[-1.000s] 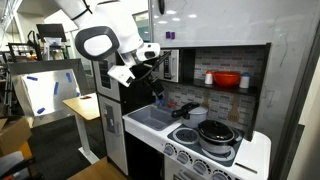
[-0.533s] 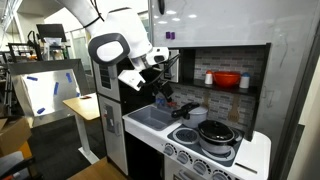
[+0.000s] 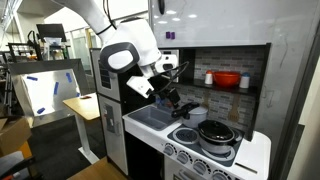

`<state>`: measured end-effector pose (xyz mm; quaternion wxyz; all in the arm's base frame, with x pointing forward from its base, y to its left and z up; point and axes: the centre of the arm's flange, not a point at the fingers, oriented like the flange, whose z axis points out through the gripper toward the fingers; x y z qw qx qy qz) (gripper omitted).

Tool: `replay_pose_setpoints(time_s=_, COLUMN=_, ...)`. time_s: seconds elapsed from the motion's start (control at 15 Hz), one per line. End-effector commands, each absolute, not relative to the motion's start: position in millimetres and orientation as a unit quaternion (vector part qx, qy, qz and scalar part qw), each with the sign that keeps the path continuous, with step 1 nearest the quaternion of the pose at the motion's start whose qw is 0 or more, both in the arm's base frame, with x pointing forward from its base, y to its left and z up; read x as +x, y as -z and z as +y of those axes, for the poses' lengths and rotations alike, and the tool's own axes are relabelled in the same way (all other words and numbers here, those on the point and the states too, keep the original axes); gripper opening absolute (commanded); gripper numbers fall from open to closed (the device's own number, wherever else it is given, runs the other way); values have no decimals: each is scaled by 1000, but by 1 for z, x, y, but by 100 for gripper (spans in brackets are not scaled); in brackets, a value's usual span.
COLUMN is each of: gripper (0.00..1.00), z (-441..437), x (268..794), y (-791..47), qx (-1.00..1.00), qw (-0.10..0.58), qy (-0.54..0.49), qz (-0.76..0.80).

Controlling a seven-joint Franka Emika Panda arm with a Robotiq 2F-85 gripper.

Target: Put the pot on the left side of the stovetop in the sink

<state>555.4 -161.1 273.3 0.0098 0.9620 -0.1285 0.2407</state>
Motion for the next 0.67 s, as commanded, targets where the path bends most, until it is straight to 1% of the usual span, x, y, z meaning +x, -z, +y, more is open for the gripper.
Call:
replay_pose_setpoints(time_s=0.0, gripper=100, z=-171, x=564, y=-251, qx=960, qw=5, qy=-252, qz=-126)
replay_pose_setpoints(time_s=0.6, gripper=100, z=-176, x=579, y=-230, qx=954, qw=8, qy=-265, qz=-139)
